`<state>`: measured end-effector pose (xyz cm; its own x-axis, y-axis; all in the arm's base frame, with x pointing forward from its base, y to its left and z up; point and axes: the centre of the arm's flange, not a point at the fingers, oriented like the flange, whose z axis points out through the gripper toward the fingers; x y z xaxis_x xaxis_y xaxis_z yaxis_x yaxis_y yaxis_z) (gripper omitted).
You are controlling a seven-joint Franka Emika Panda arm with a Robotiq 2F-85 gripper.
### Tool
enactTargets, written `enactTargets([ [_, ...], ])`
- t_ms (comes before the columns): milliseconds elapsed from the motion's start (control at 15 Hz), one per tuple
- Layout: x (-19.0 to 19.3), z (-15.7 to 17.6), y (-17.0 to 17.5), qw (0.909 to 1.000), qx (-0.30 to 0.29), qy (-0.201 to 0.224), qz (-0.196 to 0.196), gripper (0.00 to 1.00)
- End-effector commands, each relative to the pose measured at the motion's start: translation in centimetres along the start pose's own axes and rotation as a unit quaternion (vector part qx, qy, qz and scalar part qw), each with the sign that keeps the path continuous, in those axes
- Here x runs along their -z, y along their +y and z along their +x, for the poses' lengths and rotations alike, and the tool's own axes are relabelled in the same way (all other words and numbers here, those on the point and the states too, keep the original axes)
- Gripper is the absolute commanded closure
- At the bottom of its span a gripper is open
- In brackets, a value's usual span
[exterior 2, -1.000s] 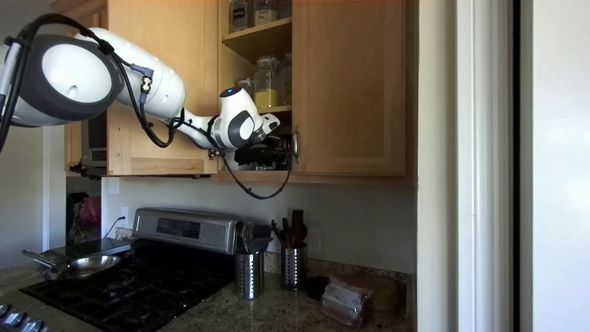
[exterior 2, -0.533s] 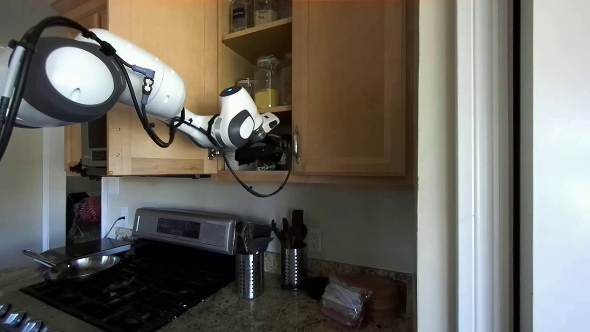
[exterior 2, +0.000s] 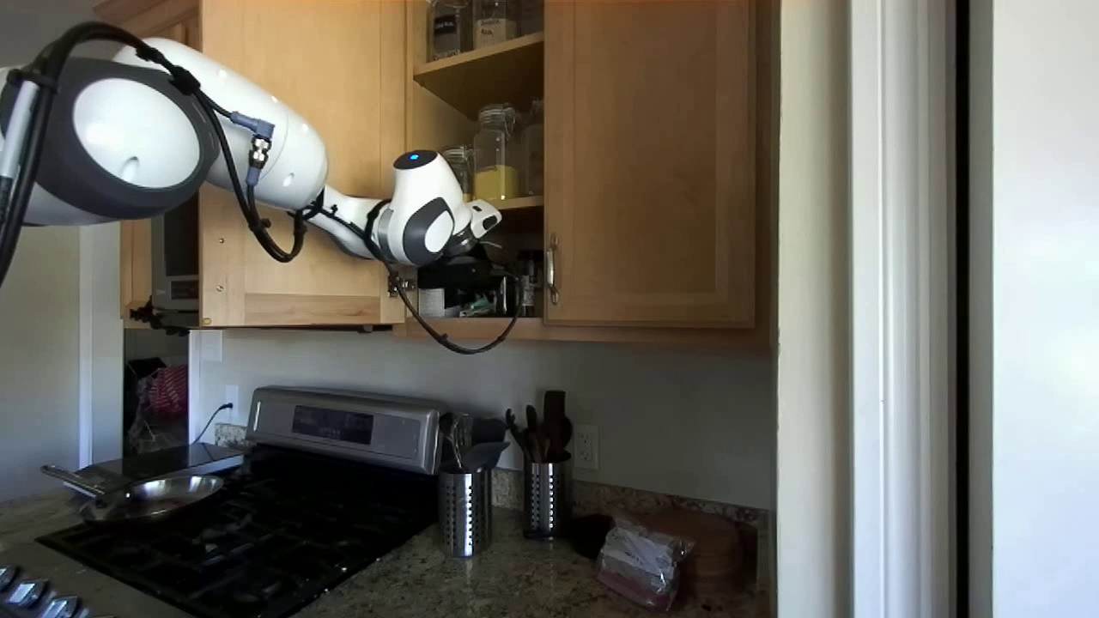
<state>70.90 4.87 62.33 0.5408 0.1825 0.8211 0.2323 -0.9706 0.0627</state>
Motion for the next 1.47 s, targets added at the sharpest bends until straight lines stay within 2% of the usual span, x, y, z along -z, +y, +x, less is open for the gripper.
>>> enactTargets([
  [0, 3.9, -1.9, -0.1, 0.9999, -0.002, 0.003, 0.011, 0.93],
  [400, 8.5, -2.8, -0.3, 0.9999, 0.002, -0.010, -0.006, 0.93],
  [933, 13.9, -4.7, -0.5, 0.9970, 0.033, -0.060, -0.035, 0.94],
  [1200, 15.0, -6.1, -0.7, 0.9941, 0.034, -0.098, -0.031, 0.94],
  [1400, 14.1, -7.6, -1.6, 0.9906, 0.030, -0.132, -0.021, 0.94],
])
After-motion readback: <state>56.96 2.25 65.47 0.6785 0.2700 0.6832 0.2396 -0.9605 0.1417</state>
